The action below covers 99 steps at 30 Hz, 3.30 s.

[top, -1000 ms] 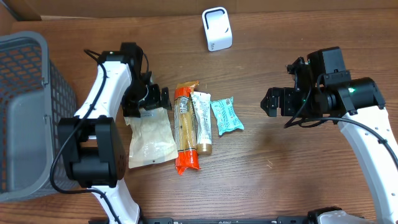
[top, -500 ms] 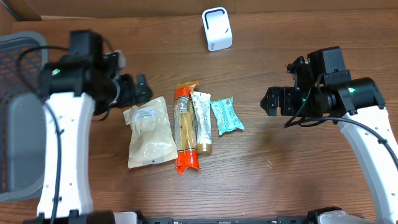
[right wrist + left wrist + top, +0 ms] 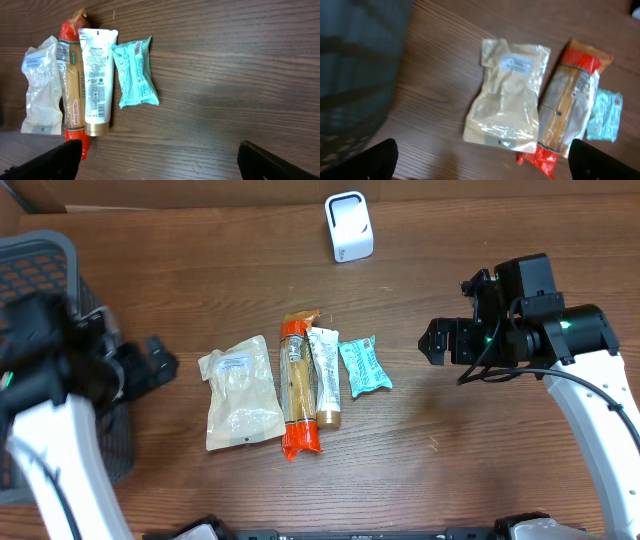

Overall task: Scan the item barcode
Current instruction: 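Reach the right gripper to the mint-green packet and grasp it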

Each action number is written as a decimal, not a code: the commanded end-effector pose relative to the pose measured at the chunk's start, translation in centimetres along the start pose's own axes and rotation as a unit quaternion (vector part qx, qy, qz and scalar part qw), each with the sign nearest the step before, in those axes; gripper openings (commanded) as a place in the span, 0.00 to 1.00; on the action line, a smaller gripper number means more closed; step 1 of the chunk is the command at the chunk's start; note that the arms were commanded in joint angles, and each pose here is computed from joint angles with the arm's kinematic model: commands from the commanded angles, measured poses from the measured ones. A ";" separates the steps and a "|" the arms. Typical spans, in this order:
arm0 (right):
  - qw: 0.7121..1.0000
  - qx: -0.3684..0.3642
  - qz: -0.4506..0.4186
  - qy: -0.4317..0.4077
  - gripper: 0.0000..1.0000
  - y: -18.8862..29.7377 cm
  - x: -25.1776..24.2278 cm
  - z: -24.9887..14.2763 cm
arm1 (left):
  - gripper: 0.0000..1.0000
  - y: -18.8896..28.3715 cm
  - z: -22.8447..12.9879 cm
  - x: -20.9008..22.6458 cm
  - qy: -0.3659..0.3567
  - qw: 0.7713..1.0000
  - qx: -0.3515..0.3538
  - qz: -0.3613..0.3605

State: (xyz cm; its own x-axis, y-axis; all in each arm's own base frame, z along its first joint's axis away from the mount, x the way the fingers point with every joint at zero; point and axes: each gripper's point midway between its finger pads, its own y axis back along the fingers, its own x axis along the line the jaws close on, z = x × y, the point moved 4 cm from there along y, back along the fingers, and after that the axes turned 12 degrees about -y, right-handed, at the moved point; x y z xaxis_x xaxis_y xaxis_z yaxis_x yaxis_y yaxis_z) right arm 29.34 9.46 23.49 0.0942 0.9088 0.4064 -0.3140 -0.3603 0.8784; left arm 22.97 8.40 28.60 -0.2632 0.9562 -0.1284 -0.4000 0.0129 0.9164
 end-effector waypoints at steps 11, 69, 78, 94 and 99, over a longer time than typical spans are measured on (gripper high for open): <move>1.000 -0.012 0.006 0.010 1.00 0.4 0.6 0.5 | 1.00 -0.3 -1.9 5.2 -0.018 0.996 -0.020 0.086; 0.970 0.218 0.100 0.032 0.75 -18.0 1.0 -1.8 | 1.00 -3.5 1.2 -3.5 -0.213 0.969 -0.085 -0.091; 0.964 0.254 0.076 -0.020 0.67 -20.3 1.2 -3.4 | 1.00 -3.5 1.2 -3.5 -0.213 0.969 -0.085 -0.091; 0.971 0.229 -0.047 0.058 0.04 -20.2 -2.8 -2.7 | 1.00 -3.5 1.2 -3.5 -0.213 0.969 -0.085 -0.091; 0.971 0.208 -0.081 0.088 0.09 -18.0 -3.9 0.5 | 0.99 -3.5 1.2 -3.5 -0.213 0.969 -0.085 -0.091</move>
State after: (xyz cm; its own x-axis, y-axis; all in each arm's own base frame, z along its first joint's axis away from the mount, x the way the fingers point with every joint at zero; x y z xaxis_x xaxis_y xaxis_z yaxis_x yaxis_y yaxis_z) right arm 32.37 14.64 5.12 0.0091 0.9421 0.3353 0.1874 -0.3310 0.9248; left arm 26.15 5.52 26.41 0.1649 0.9829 -0.0823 -0.5557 0.1616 0.8156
